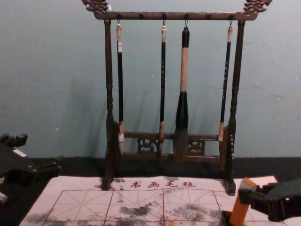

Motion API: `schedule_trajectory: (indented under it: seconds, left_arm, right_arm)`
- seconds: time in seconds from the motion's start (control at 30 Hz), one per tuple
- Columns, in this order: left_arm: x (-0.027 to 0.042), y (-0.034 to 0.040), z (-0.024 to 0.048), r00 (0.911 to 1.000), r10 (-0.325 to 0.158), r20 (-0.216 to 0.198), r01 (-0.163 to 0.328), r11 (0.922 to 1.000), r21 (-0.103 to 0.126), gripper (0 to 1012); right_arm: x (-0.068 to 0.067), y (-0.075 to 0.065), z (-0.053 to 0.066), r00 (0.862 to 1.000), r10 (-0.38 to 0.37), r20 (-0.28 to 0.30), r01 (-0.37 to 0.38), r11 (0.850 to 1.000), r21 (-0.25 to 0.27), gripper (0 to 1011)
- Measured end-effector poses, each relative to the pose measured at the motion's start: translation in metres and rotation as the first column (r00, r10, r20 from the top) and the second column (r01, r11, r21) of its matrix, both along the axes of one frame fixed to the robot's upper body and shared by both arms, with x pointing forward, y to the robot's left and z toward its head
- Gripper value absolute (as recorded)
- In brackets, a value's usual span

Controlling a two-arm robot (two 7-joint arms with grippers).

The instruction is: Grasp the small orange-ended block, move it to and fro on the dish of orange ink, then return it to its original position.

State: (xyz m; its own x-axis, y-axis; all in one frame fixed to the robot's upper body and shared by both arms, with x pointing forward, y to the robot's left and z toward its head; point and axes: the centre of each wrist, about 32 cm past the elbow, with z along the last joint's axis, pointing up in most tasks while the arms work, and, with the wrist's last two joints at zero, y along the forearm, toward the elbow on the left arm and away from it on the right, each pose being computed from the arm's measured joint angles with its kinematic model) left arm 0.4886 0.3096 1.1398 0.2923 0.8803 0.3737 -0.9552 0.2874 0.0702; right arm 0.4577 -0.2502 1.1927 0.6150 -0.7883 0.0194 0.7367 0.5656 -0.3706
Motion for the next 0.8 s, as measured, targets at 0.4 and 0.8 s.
schedule_trajectory:
  seconds: [0.4, 0.8]
  left_arm:
    - [0.0000, 0.0000, 0.0000, 1.0000, 0.000, 0.000, 0.000, 1.0000, 0.000, 1001]
    - [0.0000, 0.0000, 0.0000, 1.0000, 0.000, 0.000, 0.000, 1.0000, 0.000, 1001]
  right_arm:
    - [0.0049, 0.0029, -0.0003, 1.000, -0.010, -0.003, 0.010, 1.000, 0.014, 129]
    - [0.0076, 0.0053, -0.0030, 1.000, -0.009, -0.019, 0.009, 1.000, 0.009, 129]
